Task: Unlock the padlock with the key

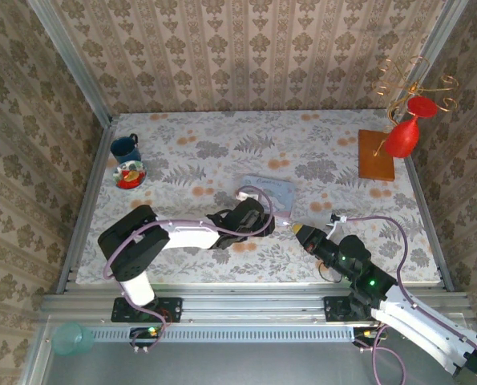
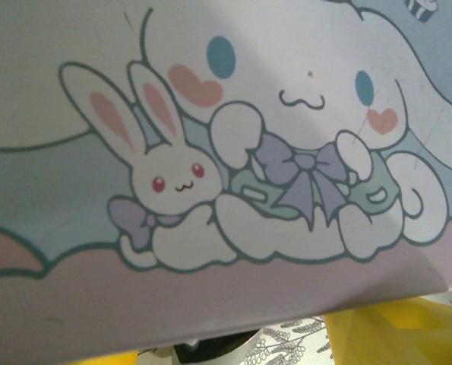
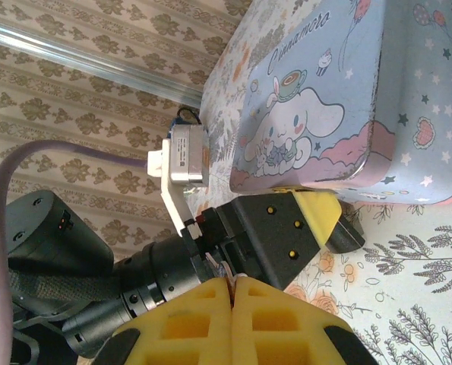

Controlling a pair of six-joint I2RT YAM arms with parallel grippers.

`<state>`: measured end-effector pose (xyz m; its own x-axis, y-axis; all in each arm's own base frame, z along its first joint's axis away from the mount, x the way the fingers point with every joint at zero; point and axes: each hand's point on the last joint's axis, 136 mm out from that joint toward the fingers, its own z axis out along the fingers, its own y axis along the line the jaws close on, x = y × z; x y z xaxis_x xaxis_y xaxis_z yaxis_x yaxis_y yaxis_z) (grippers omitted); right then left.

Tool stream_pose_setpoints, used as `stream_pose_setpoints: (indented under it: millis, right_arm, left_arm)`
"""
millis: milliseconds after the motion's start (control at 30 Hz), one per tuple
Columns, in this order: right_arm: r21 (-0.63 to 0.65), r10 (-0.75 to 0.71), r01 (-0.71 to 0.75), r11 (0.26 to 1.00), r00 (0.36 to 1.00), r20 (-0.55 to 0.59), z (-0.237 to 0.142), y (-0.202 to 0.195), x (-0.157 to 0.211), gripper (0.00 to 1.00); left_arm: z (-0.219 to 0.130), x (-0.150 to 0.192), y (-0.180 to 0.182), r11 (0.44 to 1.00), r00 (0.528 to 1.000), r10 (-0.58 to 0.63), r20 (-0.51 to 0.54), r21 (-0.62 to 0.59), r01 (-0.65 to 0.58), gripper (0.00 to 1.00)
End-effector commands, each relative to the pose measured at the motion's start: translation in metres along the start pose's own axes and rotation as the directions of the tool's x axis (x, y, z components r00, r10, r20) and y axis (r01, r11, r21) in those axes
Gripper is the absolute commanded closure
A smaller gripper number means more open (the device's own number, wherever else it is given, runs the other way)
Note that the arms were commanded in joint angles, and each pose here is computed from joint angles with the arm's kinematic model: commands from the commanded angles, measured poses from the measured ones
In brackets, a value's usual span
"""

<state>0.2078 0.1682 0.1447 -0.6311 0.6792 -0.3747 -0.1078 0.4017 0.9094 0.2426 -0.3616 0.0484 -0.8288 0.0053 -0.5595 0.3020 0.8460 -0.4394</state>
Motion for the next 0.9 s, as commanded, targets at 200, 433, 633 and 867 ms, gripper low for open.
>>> stream_pose_setpoints:
  millis: [200, 433, 633, 867]
  right_arm:
    - [0.013, 0.003, -0.003, 1.000, 1.000, -0.003, -0.001, -0.005, 0.002, 1.00]
    - [0.016, 0.000, 0.000, 1.000, 1.000, -0.001, -0.001, -0.004, 0.001, 1.00]
    - [0.023, -0.005, 0.005, 1.000, 1.000, -0.006, -0.001, -0.004, 0.002, 1.00]
    - [0.035, -0.009, 0.009, 0.999, 1.000, -0.012, -0.001, -0.005, 0.002, 1.00]
  left_arm:
    - [0.003, 0.019, 0.012, 0.998, 0.996, 0.051, -0.077, -0.032, -0.053, 0.39]
    - [0.011, 0.034, 0.013, 0.997, 0.989, 0.068, -0.128, -0.023, -0.072, 0.47]
    - [0.010, 0.036, 0.014, 0.997, 0.989, 0.066, -0.129, -0.025, -0.069, 0.59]
    - [0.003, 0.031, 0.010, 0.997, 0.991, 0.076, -0.109, -0.004, -0.077, 0.72]
